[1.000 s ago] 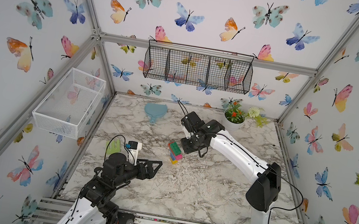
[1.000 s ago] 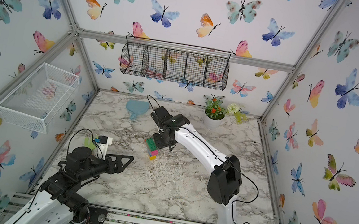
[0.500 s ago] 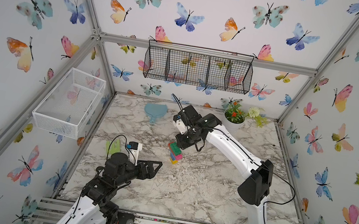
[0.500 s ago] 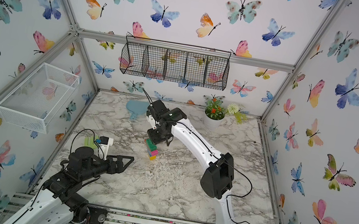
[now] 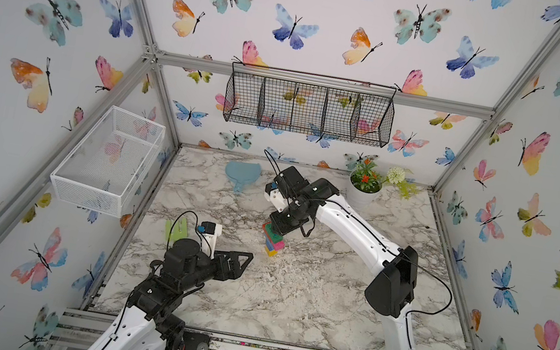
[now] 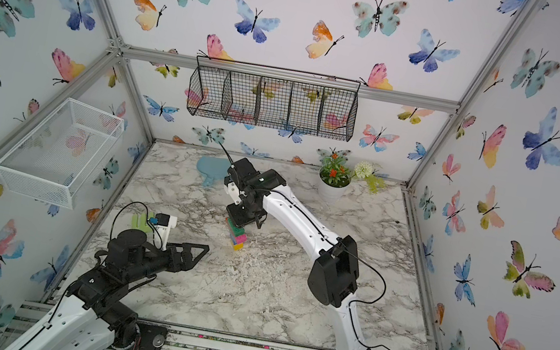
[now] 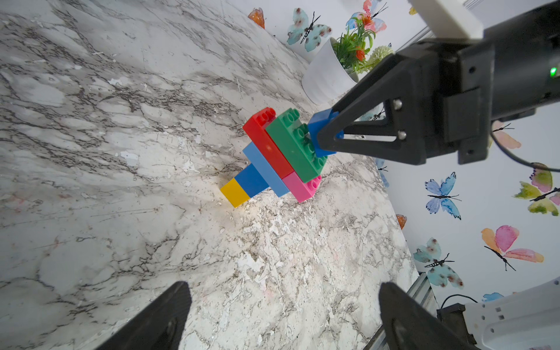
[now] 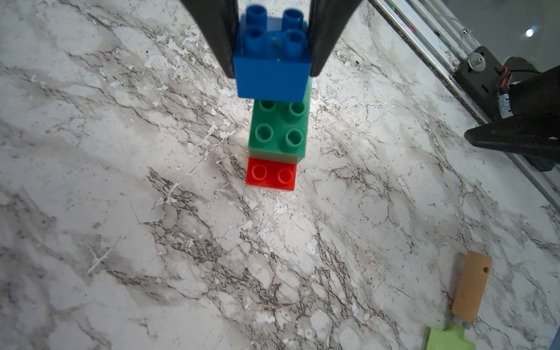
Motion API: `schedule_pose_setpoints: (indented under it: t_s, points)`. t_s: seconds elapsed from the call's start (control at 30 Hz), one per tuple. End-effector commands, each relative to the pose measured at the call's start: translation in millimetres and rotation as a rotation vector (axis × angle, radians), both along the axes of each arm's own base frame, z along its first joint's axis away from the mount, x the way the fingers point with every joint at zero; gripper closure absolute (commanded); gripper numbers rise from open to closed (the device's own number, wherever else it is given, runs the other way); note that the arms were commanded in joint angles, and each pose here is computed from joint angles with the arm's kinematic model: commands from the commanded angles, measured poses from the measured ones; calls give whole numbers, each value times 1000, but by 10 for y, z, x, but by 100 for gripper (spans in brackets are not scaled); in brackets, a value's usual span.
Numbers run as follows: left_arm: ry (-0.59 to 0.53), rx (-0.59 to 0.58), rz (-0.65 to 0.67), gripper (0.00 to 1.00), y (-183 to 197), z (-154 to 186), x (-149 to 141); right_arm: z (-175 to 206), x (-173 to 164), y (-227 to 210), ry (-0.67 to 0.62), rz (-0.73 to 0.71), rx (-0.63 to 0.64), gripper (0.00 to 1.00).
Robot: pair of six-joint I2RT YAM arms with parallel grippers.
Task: Assemble a spoon with lego
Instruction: Assemble the lego brick with the lego brick.
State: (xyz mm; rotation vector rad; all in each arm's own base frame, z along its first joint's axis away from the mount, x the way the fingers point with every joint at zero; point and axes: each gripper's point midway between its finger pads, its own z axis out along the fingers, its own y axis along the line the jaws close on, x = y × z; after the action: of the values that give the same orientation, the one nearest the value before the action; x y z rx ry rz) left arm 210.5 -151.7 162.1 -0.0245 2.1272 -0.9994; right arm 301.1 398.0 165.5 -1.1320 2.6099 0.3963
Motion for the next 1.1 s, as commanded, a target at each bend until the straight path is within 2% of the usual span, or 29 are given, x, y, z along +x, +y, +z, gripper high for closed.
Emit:
schedule_pose_setpoints:
  t_s: [0.0,0.43,0.77,1.07]
  points:
    - [-1,8,4,1,6,-41,3,35,26,28,5,10,12,90]
    - [0,8,3,1,3,-56,7,110,13,10,16,-14,13,90]
    - [-2,4,1,1,-2,-49,5,-5,-56,-29,85,-76,-9,92]
    - [-3,2,0,1,-1,-57,-2,-25,-73,70,102,-69,12,93]
